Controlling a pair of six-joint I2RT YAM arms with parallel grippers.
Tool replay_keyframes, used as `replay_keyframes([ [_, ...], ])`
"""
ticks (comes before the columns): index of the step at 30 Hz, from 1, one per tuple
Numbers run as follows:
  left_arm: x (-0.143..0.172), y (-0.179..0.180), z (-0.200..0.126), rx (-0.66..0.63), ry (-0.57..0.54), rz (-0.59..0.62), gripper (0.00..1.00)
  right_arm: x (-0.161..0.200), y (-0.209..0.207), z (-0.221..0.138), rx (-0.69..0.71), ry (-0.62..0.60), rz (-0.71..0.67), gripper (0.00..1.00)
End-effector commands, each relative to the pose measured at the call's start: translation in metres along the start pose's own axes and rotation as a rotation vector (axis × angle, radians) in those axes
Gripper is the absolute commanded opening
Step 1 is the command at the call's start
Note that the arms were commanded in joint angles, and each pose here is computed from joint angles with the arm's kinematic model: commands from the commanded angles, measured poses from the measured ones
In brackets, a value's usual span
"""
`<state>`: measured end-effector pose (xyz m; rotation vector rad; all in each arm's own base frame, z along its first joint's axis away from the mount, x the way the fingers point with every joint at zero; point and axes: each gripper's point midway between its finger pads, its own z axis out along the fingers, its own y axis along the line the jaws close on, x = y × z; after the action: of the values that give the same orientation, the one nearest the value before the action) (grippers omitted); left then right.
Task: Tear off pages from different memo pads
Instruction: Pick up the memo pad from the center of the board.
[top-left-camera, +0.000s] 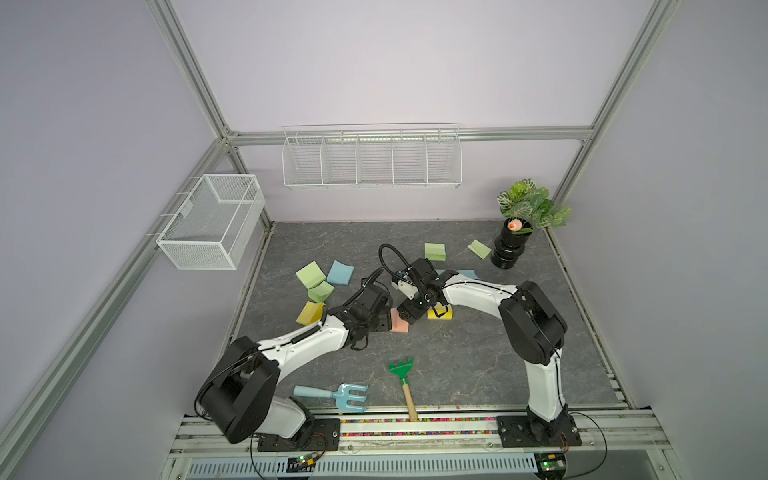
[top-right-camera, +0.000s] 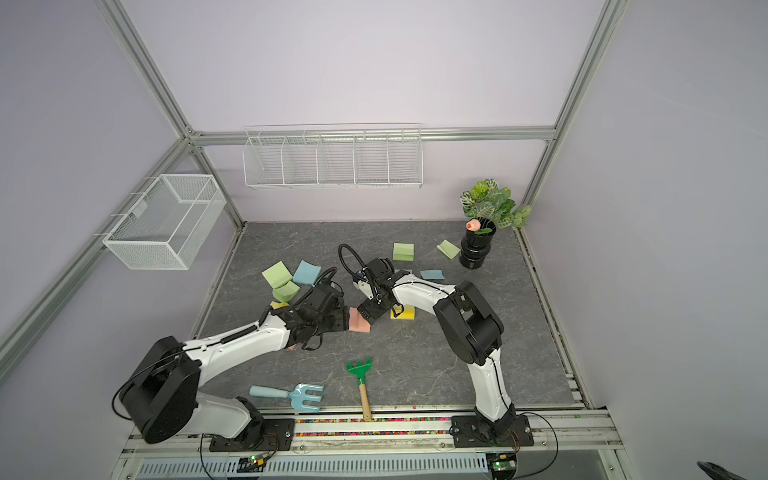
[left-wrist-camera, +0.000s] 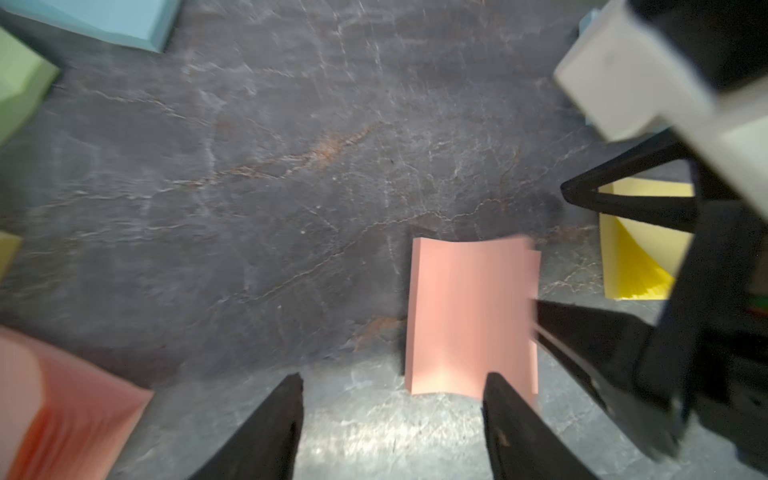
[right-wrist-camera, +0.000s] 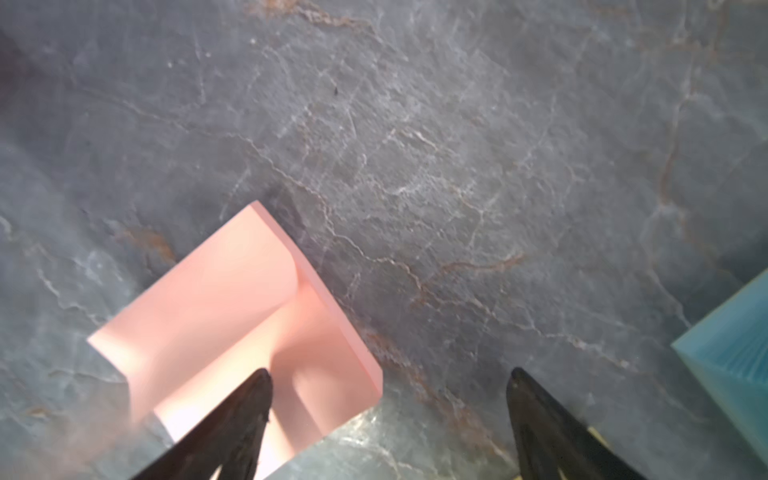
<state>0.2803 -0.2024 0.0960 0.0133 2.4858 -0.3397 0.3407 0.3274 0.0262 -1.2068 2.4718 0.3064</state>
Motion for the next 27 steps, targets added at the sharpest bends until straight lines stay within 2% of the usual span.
replay_keyframes([
  [1,-0.014,0.019,-0.03,-0.011,-0.092,-0.081,0.7,-0.006,0.002,-0.003,0.023,-0.032,-0.211,0.89],
  [7,-0.01,0.05,-0.062,-0.035,-0.177,-0.113,0.7,-0.019,0.014,0.001,0.029,-0.114,-0.495,0.91],
  [13,0.003,0.068,-0.067,-0.04,-0.195,-0.141,0.7,-0.033,0.033,-0.003,0.083,-0.311,-0.831,0.94],
  [17,0.006,0.073,-0.068,-0.037,-0.2,-0.151,0.7,-0.038,0.044,-0.01,0.091,-0.405,-0.991,1.0],
  [24,0.006,0.071,-0.069,-0.016,-0.203,-0.143,0.7,-0.033,0.059,-0.011,0.083,-0.435,-1.201,0.76],
  [27,0.006,0.071,-0.069,-0.015,-0.202,-0.14,0.7,-0.028,0.067,-0.012,0.062,-0.434,-1.273,0.7],
])
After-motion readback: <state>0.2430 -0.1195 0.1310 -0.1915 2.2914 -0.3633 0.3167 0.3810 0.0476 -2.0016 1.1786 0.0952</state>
